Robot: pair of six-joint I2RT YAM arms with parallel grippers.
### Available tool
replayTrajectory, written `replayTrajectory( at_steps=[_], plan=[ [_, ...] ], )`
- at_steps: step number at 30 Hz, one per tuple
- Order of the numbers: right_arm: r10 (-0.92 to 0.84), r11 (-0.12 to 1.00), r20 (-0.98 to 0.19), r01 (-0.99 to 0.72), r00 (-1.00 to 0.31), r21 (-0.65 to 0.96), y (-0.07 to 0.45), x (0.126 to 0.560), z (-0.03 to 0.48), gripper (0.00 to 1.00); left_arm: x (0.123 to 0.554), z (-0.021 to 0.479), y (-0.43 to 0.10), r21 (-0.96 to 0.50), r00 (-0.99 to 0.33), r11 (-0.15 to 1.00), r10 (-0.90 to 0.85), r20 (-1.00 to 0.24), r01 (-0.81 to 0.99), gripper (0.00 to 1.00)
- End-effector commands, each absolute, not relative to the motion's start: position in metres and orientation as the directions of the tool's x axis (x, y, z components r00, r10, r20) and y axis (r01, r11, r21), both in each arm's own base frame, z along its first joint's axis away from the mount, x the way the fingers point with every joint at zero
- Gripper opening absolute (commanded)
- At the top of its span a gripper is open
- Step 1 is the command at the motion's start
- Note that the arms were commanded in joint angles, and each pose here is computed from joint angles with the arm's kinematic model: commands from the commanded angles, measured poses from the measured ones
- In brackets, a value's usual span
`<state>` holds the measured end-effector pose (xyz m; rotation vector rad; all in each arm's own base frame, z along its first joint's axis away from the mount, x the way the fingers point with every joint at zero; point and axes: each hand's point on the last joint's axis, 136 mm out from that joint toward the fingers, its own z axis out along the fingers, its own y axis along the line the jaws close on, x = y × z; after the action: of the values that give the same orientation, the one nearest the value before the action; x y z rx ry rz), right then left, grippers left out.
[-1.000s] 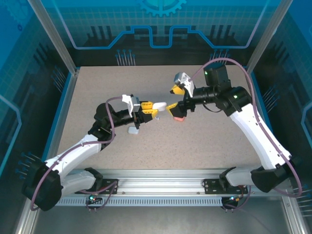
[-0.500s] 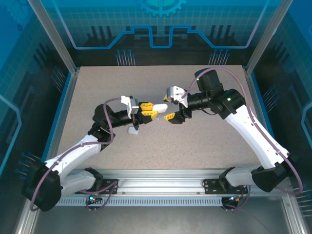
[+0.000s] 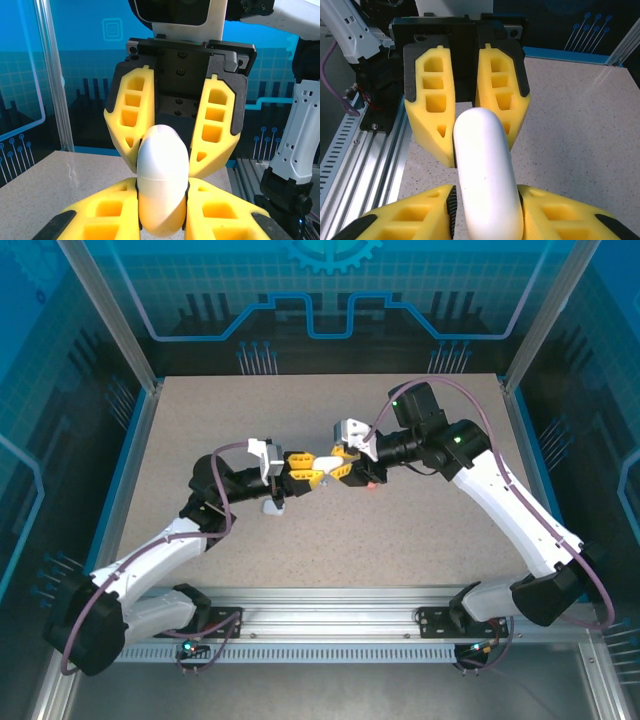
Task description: Insert the wireless bluetooth earbuds into the charging case
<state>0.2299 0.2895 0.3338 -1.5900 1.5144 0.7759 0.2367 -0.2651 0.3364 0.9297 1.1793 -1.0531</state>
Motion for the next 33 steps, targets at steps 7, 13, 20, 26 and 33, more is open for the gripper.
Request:
replayTrajectory(
  at_steps=[7, 13, 20, 26, 33],
  plan=[
    [-0.482, 0.043, -0.876, -0.998, 0.01, -0.035, 0.29, 0.223, 0.346, 0.26, 0.234, 0.343, -0.26, 0.062, 0.113, 0.292, -0.16, -0.981, 0.954, 0.33],
    [-0.496, 0.133, -0.861, -0.99, -0.113, 0.053, 0.279, 0.232, 0.333, 0.24, 0.242, 0.342, -0.25, 0.072, 0.143, 0.382, -0.16, -0.977, 0.921, 0.71],
    [-0.532, 0.338, -0.751, -0.911, -0.392, 0.236, 0.263, 0.248, 0.272, 0.24, 0.258, 0.344, -0.228, 0.071, 0.189, 0.555, -0.159, -0.969, 0.829, 0.99],
    [-0.527, 0.476, -0.567, -0.773, -0.633, 0.419, 0.253, 0.252, 0.184, 0.22, 0.286, 0.335, -0.205, 0.003, 0.137, 0.712, -0.131, -0.982, 0.702, 0.99],
    [-0.493, 0.545, -0.357, -0.601, -0.793, 0.585, 0.237, 0.255, 0.106, 0.24, 0.289, 0.332, -0.203, -0.009, 0.124, 0.725, -0.13, -0.984, 0.689, 0.99]
  ],
)
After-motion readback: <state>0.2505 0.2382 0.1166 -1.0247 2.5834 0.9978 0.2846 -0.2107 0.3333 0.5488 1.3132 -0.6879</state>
